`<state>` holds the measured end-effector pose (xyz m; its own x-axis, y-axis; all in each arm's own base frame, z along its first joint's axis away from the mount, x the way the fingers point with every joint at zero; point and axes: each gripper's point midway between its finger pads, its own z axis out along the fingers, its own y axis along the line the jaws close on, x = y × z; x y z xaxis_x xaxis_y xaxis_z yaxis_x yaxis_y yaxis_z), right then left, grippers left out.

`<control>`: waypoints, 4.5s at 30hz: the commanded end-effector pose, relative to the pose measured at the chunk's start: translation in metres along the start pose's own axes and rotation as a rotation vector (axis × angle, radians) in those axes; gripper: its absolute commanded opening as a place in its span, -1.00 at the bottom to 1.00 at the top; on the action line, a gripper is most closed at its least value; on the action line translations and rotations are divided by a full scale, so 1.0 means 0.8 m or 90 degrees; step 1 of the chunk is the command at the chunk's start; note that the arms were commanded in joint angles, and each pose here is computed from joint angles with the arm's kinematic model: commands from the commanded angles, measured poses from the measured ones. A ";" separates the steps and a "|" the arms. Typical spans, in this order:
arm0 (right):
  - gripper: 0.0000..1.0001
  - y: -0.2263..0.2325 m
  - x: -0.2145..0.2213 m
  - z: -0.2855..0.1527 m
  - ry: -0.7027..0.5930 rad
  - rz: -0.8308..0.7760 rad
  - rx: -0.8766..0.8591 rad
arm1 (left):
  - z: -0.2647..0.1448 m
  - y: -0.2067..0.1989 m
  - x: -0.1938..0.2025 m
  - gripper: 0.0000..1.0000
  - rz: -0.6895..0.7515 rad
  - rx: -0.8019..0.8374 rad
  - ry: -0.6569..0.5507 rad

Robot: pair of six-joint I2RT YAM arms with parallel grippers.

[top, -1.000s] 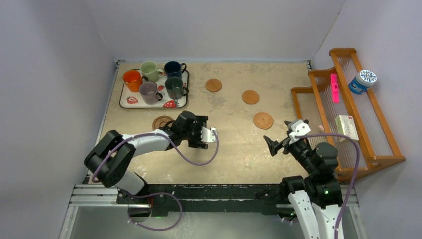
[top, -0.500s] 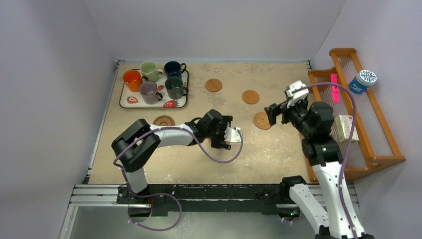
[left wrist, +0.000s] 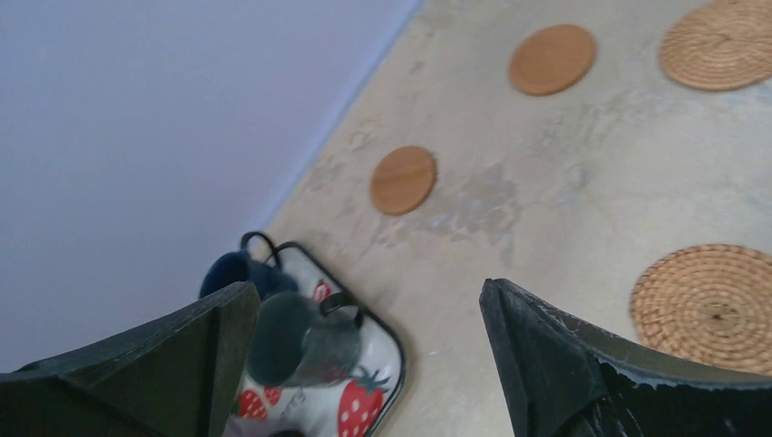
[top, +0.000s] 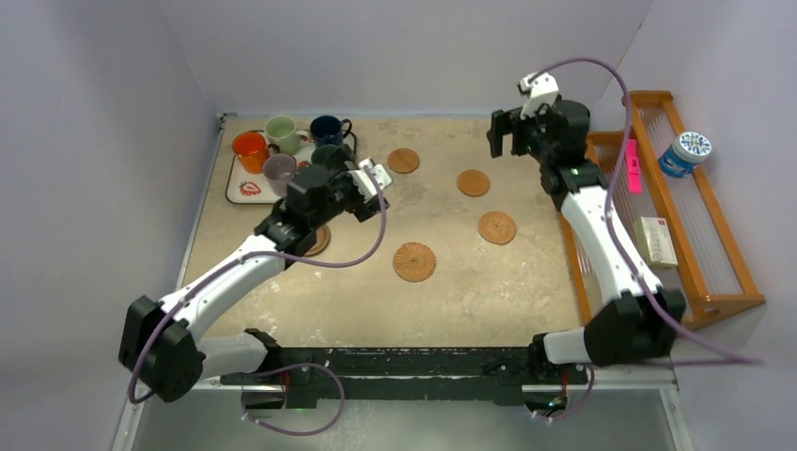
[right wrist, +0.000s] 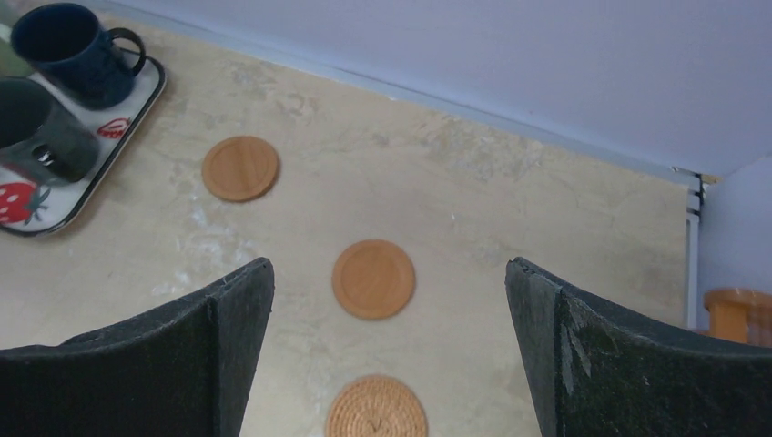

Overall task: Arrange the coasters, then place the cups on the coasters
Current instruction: Move the coaster to the center of the board.

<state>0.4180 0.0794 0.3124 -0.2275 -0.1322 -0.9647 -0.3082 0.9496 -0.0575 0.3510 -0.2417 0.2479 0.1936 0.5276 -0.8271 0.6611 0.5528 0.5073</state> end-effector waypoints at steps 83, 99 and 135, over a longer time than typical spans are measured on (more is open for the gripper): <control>0.98 0.199 0.155 0.191 0.282 -0.244 -0.180 | -0.071 0.031 0.163 1.00 -0.084 -0.205 0.130; 0.98 0.205 0.219 0.250 0.310 -0.179 -0.139 | -0.069 0.030 0.169 1.00 -0.081 -0.205 0.136; 0.98 0.148 0.231 0.320 0.303 -0.267 0.030 | -0.065 0.028 0.180 1.00 -0.076 -0.205 0.156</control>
<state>0.5589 0.2530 0.0502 -0.4985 -0.5726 -0.6508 -0.4638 0.8105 -0.3578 0.3507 -0.1209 0.1452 -0.0938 0.5786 -0.8102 0.4285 0.7580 0.4917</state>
